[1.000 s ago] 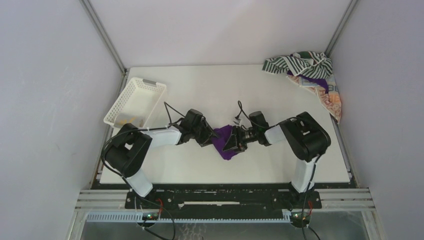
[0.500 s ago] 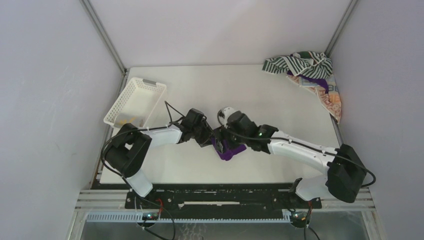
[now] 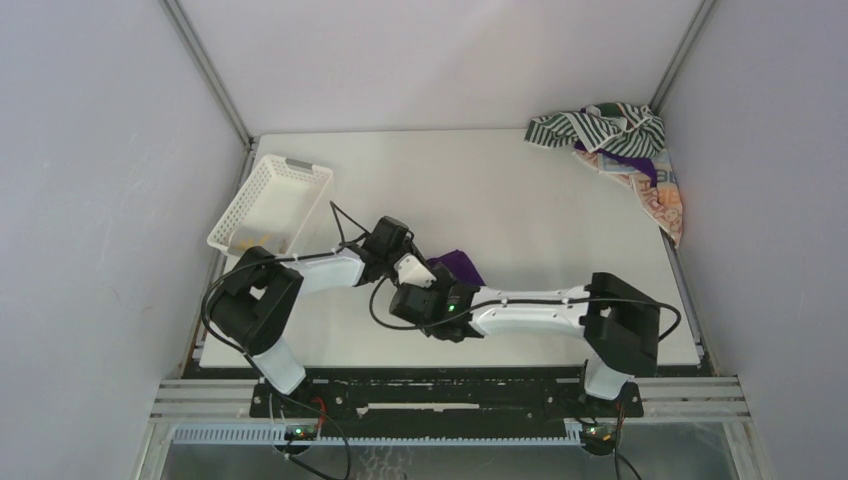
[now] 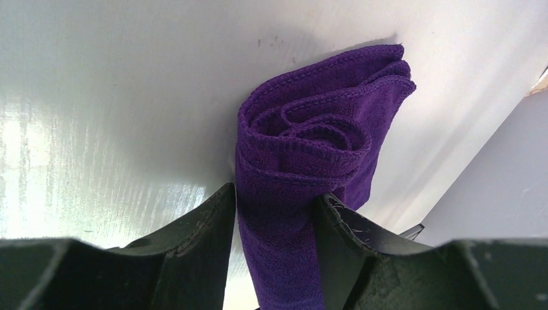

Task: Roll the towels
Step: Roll the towel at the center of the board.

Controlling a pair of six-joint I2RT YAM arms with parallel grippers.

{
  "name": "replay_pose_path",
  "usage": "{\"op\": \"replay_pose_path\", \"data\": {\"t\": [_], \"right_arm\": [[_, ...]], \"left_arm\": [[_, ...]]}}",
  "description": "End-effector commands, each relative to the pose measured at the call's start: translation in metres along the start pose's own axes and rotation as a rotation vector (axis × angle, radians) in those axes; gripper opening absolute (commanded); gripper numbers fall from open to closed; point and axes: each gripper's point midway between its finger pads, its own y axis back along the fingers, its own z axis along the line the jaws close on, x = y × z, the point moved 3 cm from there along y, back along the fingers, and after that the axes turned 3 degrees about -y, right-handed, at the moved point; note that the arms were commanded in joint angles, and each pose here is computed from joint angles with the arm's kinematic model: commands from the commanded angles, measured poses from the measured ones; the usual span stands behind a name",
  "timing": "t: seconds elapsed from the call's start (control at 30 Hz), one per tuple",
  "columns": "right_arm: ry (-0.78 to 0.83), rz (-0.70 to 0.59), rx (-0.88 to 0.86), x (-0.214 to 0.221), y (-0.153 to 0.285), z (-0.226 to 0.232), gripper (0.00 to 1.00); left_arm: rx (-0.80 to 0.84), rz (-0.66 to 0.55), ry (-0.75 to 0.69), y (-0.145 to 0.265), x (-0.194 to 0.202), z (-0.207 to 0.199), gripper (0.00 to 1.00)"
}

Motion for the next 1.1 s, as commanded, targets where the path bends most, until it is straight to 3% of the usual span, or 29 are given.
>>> {"op": "replay_pose_path", "data": {"t": [0.0,0.43,0.53,0.6,0.73,0.87,1.07], "right_arm": [[0.077,-0.054,0.126,-0.011,-0.004,-0.001,0.76],[0.203,0.068,0.247,0.034,-0.04,0.006,0.68],[0.198,0.095,0.23,0.039,-0.044,0.007,0.56],[0.187,0.105,0.212,0.041,-0.045,0.007,0.38],[0.159,0.12,0.166,0.043,-0.045,0.003,0.28],[0.077,0.136,0.043,0.046,-0.044,0.0,0.19],[-0.164,0.186,-0.355,0.045,-0.046,0.001,0.14]], "left_arm": [[-0.152,0.038,-0.036,-0.004,0.011,0.034,0.51],[-0.143,0.059,-0.018,-0.009,0.014,0.034,0.52],[-0.134,0.058,-0.018,-0.008,0.014,0.031,0.53],[-0.127,0.054,-0.016,-0.006,0.013,0.028,0.55],[-0.097,0.036,-0.004,0.002,0.007,0.021,0.6],[-0.039,-0.03,0.019,0.021,-0.011,0.009,0.68],[0.055,-0.185,0.069,0.064,-0.044,-0.002,0.76]]}}
